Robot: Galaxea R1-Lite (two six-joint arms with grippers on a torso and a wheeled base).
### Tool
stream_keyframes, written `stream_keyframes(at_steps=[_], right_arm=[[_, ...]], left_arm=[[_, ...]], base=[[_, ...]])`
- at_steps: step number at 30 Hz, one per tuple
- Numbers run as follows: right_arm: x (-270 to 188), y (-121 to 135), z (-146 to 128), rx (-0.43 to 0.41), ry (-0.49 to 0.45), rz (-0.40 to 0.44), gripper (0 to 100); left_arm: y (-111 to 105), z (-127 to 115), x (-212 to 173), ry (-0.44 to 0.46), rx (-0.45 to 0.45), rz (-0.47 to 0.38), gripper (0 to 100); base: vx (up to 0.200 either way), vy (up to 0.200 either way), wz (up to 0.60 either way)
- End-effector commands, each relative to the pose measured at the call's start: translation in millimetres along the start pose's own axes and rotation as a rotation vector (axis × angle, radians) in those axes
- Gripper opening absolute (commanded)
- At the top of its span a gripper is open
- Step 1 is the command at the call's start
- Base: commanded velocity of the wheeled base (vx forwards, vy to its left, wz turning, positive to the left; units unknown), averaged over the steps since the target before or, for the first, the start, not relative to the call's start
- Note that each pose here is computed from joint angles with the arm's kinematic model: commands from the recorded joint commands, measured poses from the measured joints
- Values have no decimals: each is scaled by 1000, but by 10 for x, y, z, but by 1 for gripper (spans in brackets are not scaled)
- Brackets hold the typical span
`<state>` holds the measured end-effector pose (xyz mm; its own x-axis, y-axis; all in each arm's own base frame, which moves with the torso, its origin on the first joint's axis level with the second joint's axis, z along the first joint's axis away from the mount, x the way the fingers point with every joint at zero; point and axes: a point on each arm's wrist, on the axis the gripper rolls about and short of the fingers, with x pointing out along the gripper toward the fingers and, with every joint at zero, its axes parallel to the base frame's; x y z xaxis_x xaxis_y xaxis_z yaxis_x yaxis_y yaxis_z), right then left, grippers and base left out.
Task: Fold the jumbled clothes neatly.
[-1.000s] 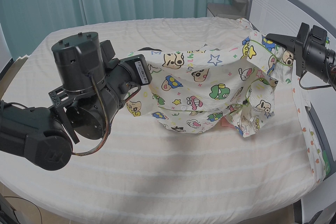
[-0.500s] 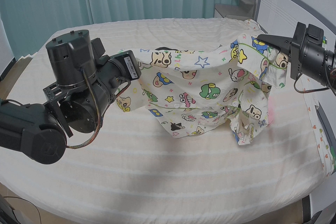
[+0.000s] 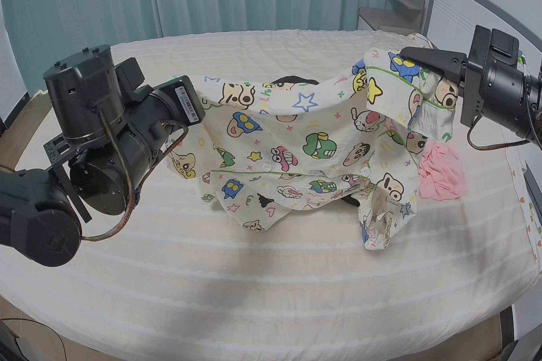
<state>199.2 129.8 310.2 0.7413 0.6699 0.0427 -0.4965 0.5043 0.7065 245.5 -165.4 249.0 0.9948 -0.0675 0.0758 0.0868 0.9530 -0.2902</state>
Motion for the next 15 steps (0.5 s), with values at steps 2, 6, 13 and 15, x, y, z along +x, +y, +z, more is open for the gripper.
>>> stream_keyframes(at_steps=[2, 6, 13, 15], right_arm=[[28, 68, -47, 2, 27, 20, 0], [53, 134, -71, 3, 46, 41, 0], [95, 178, -121, 4, 70, 56, 0], [109, 175, -129, 4, 74, 56, 0]], left_arm=[[56, 85, -60, -20, -10, 6, 0], [75, 126, -98, -30, -15, 6, 0], [117, 195, -137, -48, -24, 12, 0], [140, 213, -140, -51, -24, 19, 0]], base=[[0, 200, 0], [0, 200, 0], [0, 200, 0], [0, 200, 0]])
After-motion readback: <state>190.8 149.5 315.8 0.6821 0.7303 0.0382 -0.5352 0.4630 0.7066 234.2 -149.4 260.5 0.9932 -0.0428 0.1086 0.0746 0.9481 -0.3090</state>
